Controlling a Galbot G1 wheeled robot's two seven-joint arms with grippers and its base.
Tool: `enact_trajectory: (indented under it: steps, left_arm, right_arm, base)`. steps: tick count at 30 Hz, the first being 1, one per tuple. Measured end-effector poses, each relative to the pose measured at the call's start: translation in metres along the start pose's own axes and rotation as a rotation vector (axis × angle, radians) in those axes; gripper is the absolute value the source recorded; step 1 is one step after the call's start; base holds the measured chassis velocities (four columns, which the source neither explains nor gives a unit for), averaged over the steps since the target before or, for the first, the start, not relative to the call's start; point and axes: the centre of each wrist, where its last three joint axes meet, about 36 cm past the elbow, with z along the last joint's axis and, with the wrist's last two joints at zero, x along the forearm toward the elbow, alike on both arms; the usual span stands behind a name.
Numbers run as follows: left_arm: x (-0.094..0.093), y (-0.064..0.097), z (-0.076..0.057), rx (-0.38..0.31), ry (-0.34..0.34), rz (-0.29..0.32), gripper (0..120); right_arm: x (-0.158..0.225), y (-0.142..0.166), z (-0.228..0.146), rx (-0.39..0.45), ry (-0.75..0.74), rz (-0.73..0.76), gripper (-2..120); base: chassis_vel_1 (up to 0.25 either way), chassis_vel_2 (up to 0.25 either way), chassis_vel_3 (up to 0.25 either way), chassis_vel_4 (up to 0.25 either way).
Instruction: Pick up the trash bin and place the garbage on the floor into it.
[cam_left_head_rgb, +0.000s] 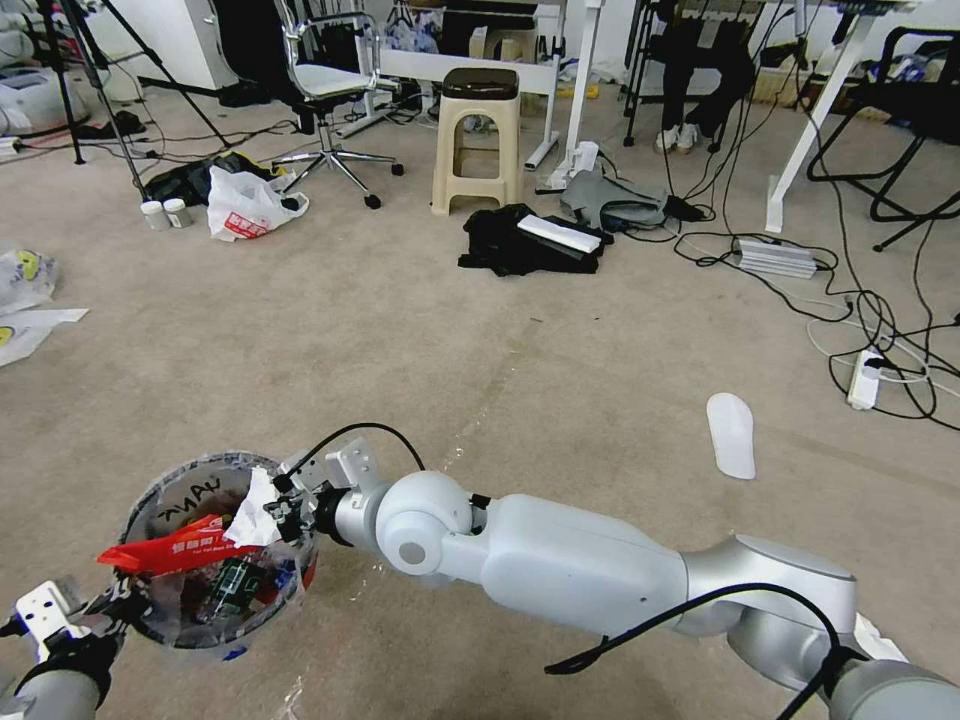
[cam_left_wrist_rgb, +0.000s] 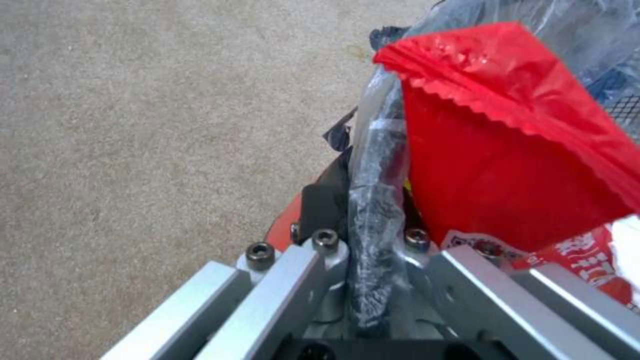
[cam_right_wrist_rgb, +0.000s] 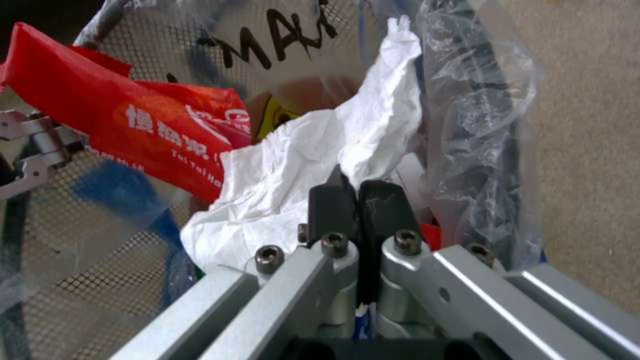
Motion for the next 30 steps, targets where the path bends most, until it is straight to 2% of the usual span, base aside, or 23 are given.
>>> enact_trajectory:
  steps: [3,5,8,10,11,14,15,17,18,20,21,23,24,26,27,30]
  left_arm:
    - [0.000,0.000,0.000,0.000,-0.001,0.000,0]
    - [-0.001,0.000,0.000,0.002,-0.001,0.001,0]
    - [-0.002,0.000,0.000,0.002,-0.002,0.002,0]
    - [-0.002,0.000,0.000,0.001,-0.003,0.003,0]
    - [-0.002,0.000,0.000,0.001,-0.003,0.003,0]
    - [-0.002,0.000,-0.001,0.001,-0.003,0.003,0]
    - [-0.002,0.000,-0.001,0.001,-0.003,0.003,0]
    - [-0.001,0.001,0.000,0.000,-0.001,0.001,0]
    - [-0.001,0.001,0.000,0.000,-0.001,0.001,0]
    - [-0.001,0.002,-0.001,-0.001,0.000,0.000,0]
    - [-0.001,0.002,-0.001,-0.001,0.000,0.000,0]
    - [-0.001,0.002,0.000,0.001,0.002,-0.001,0]
    - [-0.001,0.002,0.000,0.001,0.002,-0.001,0]
    - [-0.001,0.001,0.001,0.002,0.003,0.001,0]
    - [-0.001,0.001,0.001,0.002,0.003,0.001,0]
    - [-0.001,0.001,0.001,0.002,0.003,0.001,0]
  right_arm:
    - [0.001,0.001,-0.001,0.010,-0.016,-0.003,0]
    - [0.007,0.005,-0.001,0.036,-0.050,-0.010,13]
    - [0.009,0.005,0.000,0.040,-0.049,-0.010,19]
    - [0.009,0.006,0.001,0.049,-0.047,-0.005,32]
    - [0.009,0.006,0.001,0.049,-0.047,-0.005,32]
    - [0.007,0.008,0.000,0.059,-0.049,-0.006,45]
    - [0.007,0.008,0.000,0.059,-0.049,-0.006,45]
    - [0.007,0.009,-0.001,0.065,-0.064,-0.007,56]
    - [0.007,0.009,-0.001,0.065,-0.064,-0.007,56]
    - [0.010,0.009,-0.009,0.069,-0.116,-0.016,67]
    - [0.010,0.009,-0.009,0.069,-0.116,-0.016,67]
    - [0.015,0.008,-0.018,0.076,-0.203,-0.043,77]
    - [0.015,0.008,-0.018,0.076,-0.203,-0.043,77]
    - [0.020,0.006,-0.027,0.080,-0.285,-0.074,89]
    - [0.020,0.006,-0.027,0.080,-0.285,-0.074,89]
    - [0.022,0.002,-0.035,0.075,-0.393,-0.100,99]
  base:
    - [0.000,0.000,0.000,0.000]
    - [0.000,0.000,0.000,0.000]
    - [0.000,0.000,0.000,0.000]
    - [0.000,0.000,0.000,0.000]
    - [0.000,0.000,0.000,0.000]
    - [0.000,0.000,0.000,0.000]
    - [0.000,0.000,0.000,0.000]
    - [0.000,0.000,0.000,0.000]
    - [0.000,0.000,0.000,0.000]
    - [0.000,0.000,0.000,0.000]
    - [0.000,0.000,0.000,0.000]
    - [0.000,0.000,0.000,0.000]
    - [0.000,0.000,0.000,0.000]
    - [0.000,0.000,0.000,0.000]
    - [0.000,0.000,0.000,0.000]
    - [0.000,0.000,0.000,0.000]
